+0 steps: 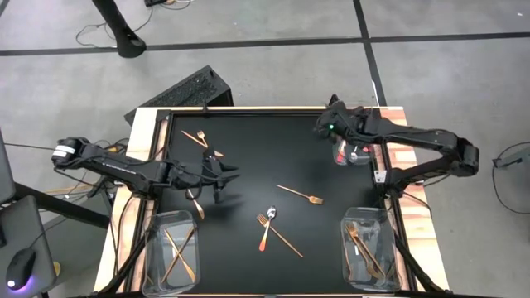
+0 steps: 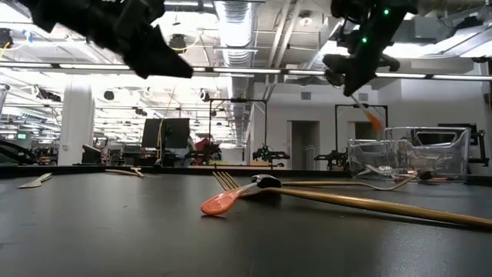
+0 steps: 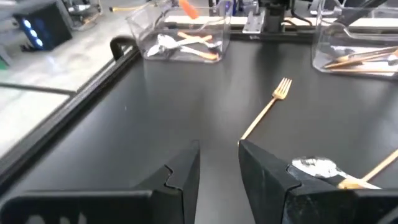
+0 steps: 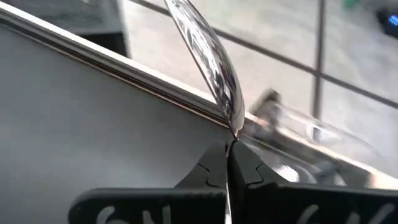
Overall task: Sort silverware by color (type)
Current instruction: Put the orange spoon into the top right transparent bin, then put the gold fork into the bottom right transparent bin
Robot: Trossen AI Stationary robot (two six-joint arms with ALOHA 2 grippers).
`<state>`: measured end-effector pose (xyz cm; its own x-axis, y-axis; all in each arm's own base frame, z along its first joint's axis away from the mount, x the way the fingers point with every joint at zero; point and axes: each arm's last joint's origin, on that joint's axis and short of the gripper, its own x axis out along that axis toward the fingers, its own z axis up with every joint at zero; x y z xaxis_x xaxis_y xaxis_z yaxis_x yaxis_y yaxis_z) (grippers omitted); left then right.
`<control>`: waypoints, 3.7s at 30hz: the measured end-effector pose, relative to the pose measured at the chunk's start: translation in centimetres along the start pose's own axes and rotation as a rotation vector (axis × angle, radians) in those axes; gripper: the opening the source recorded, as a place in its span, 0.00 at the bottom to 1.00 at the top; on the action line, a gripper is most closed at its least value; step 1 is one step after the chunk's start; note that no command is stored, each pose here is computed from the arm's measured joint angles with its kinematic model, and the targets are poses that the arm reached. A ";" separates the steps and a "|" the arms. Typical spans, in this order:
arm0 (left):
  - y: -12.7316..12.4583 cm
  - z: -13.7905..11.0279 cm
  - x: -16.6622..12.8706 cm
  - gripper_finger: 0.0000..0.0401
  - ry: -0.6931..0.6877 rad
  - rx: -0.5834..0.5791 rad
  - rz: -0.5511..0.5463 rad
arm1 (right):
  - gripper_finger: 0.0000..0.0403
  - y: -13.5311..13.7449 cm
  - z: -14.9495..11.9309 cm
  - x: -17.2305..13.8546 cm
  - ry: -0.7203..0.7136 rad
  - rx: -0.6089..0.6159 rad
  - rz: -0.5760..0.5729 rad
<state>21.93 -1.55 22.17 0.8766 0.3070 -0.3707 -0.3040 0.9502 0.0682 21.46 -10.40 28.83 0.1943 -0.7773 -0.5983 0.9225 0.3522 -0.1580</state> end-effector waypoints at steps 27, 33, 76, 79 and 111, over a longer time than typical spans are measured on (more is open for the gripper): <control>5.0 -6.8 -0.2 0.25 0.126 -0.353 0.399 | 0.51 6.1 -0.6 -2.9 -0.067 0.035 0.434; 8.1 -7.0 1.5 0.25 0.207 -0.526 0.511 | 0.49 8.8 -1.8 -3.1 -0.088 -0.039 0.494; 13.9 -8.1 7.0 0.25 0.335 -0.940 1.173 | 0.48 13.4 -5.2 -1.3 -0.059 -0.156 0.510; 13.9 -8.1 7.0 0.25 0.328 -0.934 1.180 | 0.48 13.3 -5.5 -1.2 -0.051 -0.158 0.505; 13.9 -9.6 8.2 0.20 0.439 -0.839 1.113 | 0.48 13.9 -6.4 -2.3 -0.051 -0.191 0.543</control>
<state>21.30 13.61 11.19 -0.0876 0.6605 -0.7457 -0.9928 -0.1191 0.0111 31.65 -0.35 23.00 0.6431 -0.4810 -0.5958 0.6102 0.7920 0.0192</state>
